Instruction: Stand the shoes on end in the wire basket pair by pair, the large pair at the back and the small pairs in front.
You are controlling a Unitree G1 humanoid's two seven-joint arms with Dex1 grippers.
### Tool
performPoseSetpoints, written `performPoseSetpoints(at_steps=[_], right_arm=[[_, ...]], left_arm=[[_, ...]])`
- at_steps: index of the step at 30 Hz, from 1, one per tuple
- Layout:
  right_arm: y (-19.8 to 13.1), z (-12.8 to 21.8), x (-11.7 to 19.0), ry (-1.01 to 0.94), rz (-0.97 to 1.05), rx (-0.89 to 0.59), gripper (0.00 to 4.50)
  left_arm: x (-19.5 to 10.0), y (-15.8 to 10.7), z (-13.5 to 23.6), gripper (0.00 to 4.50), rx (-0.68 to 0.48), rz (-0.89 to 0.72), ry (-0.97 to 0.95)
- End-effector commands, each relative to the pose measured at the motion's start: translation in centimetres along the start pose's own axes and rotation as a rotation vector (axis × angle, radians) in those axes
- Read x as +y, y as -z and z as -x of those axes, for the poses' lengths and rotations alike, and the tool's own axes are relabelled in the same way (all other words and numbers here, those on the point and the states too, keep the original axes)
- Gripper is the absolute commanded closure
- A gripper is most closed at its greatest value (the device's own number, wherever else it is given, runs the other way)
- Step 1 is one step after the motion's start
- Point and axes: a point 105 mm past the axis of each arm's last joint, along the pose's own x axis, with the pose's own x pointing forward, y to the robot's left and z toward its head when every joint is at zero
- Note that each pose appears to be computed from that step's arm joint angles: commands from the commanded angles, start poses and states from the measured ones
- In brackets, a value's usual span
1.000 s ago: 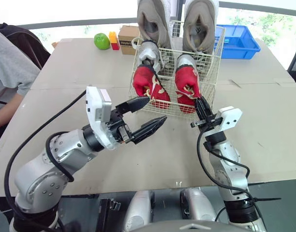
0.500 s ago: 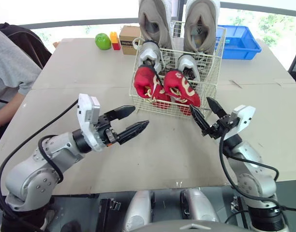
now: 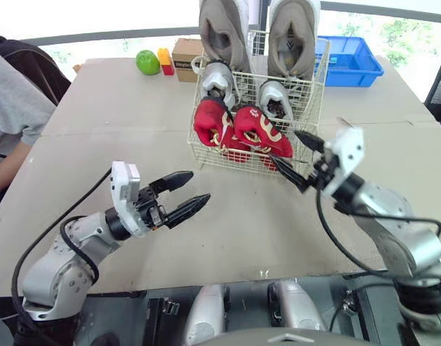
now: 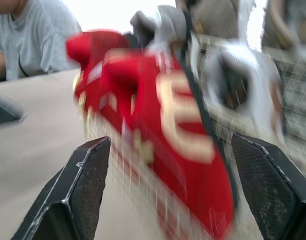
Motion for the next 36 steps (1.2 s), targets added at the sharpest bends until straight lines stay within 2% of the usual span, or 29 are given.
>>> performPoseSetpoints(at_steps=[1, 3, 6, 7, 9, 12, 13, 17, 24, 30, 34, 36], right_arm=[[0.8, -1.7, 0.2, 0.039, -0.006, 0.081, 0.84], [1.3, -2.6, -0.7, 0.116, 0.015, 0.103, 0.84], [1.2, -3.1, -2.3, 0.226, 0.062, 0.103, 1.58], [0.9, -3.1, -2.6, 0.249, 0.059, 0.090, 2.20], [0.4, -2.8, -2.6, 0.275, 0.046, 0.065, 3.13], [-0.6, -2.1, -1.9, 0.284, 0.002, 0.016, 4.34], [-0.8, -1.9, -1.7, 0.285, -0.023, -0.005, 4.47], [-1.4, -0.9, -1.5, 0.319, -0.117, -0.058, 4.47], [-1.0, 2.7, -3.7, 0.555, -0.303, -0.105, 4.47], [-2.3, 2.6, -3.5, 0.533, -0.370, -0.177, 4.47], [1.4, 2.6, -2.9, 0.507, -0.399, -0.014, 4.47], [2.7, 2.9, -2.9, 0.516, -0.486, -0.004, 4.47]], left_arm=[[0.0, -1.1, 0.9, 0.04, -0.029, -0.077, 0.035], [0.4, -1.1, 1.1, 0.04, -0.026, -0.090, 0.026], [0.6, -1.1, 1.5, 0.04, -0.029, -0.102, 0.018], [0.6, -1.0, 1.5, 0.04, -0.031, -0.102, 0.012], [0.7, -0.8, 1.7, 0.04, -0.032, -0.101, 0.005], [0.6, -0.3, 1.6, 0.04, -0.033, -0.096, 0.002], [0.6, -0.2, 1.5, 0.04, -0.035, -0.093, 0.002], [0.6, 0.2, 1.2, 0.04, -0.037, -0.083, 0.007], [1.3, 0.4, -0.1, 0.04, -0.041, -0.073, 0.044], [1.4, 0.5, -0.6, 0.04, -0.032, -0.075, 0.066], [1.3, 0.2, -1.0, 0.04, -0.032, -0.080, 0.075], [1.2, 0.1, -1.1, 0.04, -0.031, -0.082, 0.077]])
